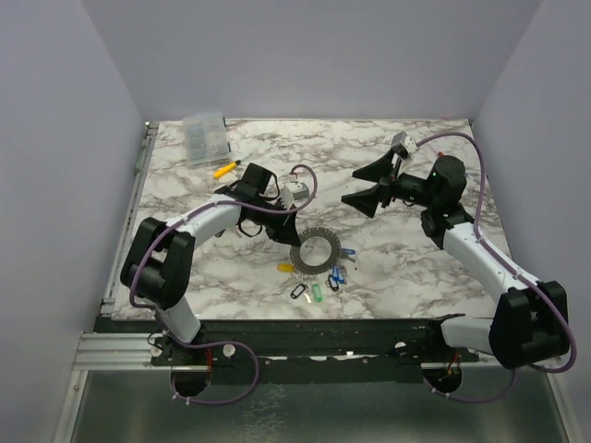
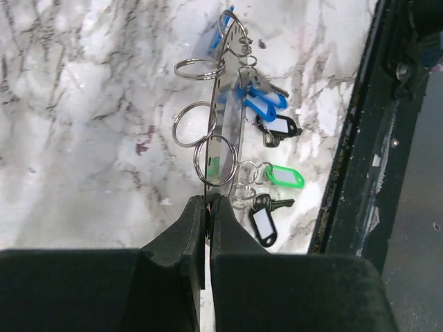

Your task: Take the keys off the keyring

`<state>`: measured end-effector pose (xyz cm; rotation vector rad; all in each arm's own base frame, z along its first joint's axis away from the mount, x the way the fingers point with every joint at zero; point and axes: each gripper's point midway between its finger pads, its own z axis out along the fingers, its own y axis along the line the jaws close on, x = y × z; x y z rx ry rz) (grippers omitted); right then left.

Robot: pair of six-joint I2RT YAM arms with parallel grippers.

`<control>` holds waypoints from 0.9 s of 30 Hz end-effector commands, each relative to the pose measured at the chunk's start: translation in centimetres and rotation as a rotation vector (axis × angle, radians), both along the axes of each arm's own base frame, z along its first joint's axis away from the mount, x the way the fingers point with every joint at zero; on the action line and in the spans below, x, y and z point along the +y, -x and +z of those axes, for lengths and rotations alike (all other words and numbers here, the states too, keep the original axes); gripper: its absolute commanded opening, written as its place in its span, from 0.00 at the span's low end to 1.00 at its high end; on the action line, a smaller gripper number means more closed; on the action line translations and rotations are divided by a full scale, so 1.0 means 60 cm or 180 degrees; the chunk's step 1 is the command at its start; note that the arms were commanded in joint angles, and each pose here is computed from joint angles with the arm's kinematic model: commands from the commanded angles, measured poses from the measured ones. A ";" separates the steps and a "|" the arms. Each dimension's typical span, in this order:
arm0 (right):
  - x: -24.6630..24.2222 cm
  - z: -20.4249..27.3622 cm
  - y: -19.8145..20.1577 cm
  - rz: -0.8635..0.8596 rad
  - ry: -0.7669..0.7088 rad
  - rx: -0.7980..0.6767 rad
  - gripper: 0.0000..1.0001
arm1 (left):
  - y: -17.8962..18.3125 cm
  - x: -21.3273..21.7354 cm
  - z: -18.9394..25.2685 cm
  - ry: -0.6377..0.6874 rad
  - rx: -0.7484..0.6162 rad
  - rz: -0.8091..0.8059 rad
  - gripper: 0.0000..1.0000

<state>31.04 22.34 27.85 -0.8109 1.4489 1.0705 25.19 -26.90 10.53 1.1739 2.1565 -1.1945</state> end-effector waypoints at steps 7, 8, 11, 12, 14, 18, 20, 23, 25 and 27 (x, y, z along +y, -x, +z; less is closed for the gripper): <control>-0.003 -0.027 -0.009 -0.0014 0.0055 0.0158 1.00 | -0.099 0.011 -0.035 0.0013 -0.0140 0.0098 0.00; -0.003 -0.029 -0.010 -0.0010 0.0059 0.0173 1.00 | -0.105 0.010 -0.038 0.0007 -0.0134 0.0105 0.00; -0.003 -0.034 -0.012 -0.0009 0.0065 0.0208 1.00 | -0.117 0.007 -0.052 -0.0033 -0.0088 0.0116 0.00; -0.003 -0.036 -0.013 -0.0014 0.0070 0.0215 1.00 | -0.121 0.007 -0.058 -0.0050 -0.0074 0.0122 0.00; -0.004 -0.038 -0.016 -0.0035 0.0076 0.0228 1.00 | -0.131 0.009 -0.068 -0.0073 -0.0051 0.0143 0.00; -0.008 -0.041 -0.023 -0.0105 0.0091 0.0256 1.00 | -0.163 0.013 -0.076 -0.0138 -0.0081 0.0237 0.00; -0.011 -0.041 -0.028 -0.0147 0.0113 0.0266 1.00 | -0.180 0.014 -0.074 -0.0178 -0.0127 0.0277 0.00; -0.021 -0.037 -0.041 -0.0278 0.0148 0.0284 1.00 | -0.195 0.016 -0.073 -0.0226 -0.0148 0.0315 0.12; -0.030 -0.035 -0.051 -0.0383 0.0185 0.0296 1.00 | -0.200 0.018 -0.075 -0.0280 -0.0155 0.0339 0.26; -0.039 -0.033 -0.058 -0.0468 0.0195 0.0312 1.00 | -0.204 0.024 -0.075 -0.0373 -0.0154 0.0397 0.44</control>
